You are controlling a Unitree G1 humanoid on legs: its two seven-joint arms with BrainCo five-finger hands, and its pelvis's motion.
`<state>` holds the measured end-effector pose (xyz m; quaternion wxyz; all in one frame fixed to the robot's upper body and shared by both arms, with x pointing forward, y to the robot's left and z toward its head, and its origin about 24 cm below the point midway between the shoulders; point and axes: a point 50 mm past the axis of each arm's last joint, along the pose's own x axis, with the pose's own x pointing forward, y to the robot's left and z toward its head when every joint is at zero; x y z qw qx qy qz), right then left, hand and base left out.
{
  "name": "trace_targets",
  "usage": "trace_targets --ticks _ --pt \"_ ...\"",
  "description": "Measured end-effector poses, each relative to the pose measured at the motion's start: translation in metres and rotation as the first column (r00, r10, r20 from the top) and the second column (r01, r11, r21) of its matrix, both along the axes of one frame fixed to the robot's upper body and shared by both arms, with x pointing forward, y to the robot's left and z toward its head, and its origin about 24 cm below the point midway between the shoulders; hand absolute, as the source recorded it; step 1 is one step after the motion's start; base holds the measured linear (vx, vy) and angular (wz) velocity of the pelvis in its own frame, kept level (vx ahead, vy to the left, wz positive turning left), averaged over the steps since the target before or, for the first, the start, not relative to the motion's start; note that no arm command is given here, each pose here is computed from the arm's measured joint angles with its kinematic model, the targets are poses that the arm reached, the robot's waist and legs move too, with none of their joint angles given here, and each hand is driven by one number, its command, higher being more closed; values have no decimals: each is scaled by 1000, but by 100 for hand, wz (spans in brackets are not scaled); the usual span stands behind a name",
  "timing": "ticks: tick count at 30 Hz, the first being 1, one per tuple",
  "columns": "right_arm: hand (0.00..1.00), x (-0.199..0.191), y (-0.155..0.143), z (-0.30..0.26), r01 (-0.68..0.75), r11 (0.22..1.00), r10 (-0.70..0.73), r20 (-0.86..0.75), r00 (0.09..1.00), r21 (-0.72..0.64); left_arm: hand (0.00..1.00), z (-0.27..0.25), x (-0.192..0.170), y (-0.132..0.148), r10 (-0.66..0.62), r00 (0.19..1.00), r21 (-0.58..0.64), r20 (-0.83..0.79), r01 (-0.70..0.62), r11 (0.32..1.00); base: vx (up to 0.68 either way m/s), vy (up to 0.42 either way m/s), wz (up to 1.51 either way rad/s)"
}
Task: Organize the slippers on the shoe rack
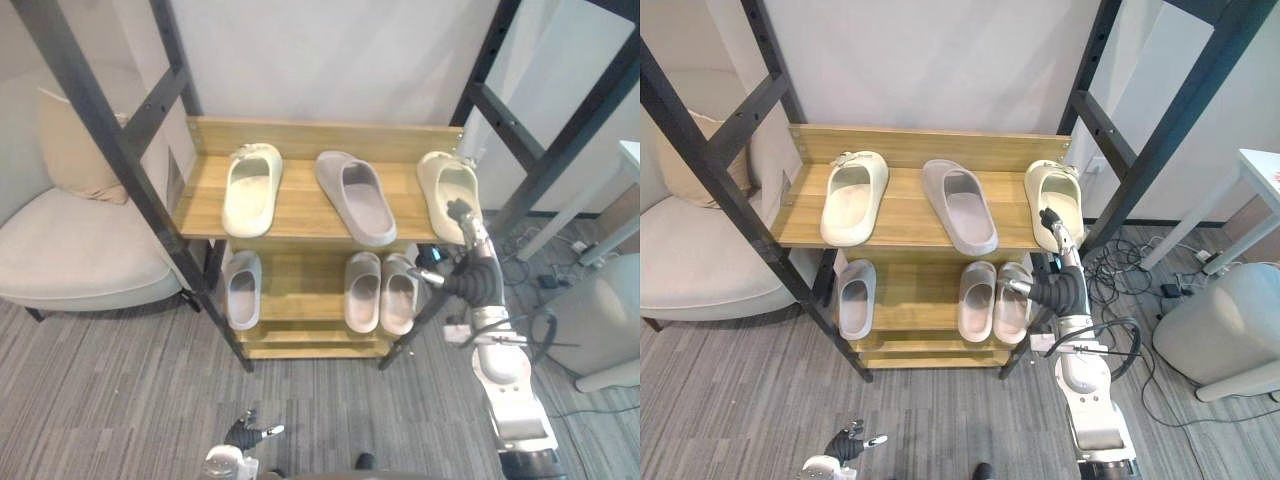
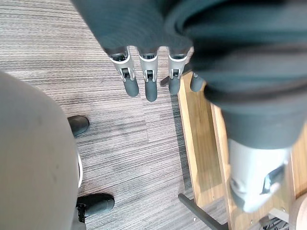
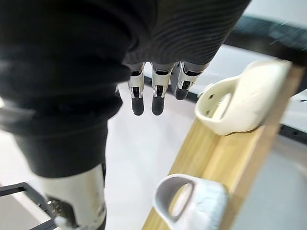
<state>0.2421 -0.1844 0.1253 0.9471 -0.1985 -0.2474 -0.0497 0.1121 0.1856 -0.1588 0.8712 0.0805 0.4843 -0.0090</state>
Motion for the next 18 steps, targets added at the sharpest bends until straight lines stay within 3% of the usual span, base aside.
trace_targets --ticks 7,18 --pt "0 21 -10 32 28 998 -22 113 993 -51 0 0 0 0 0 1000 -1 5 0 1000 1 -7 3" --pt "0 83 -29 57 139 985 -132 70 989 -101 0 2 3 -1 -10 1000 -15 19 11 1000 0 -5 7"
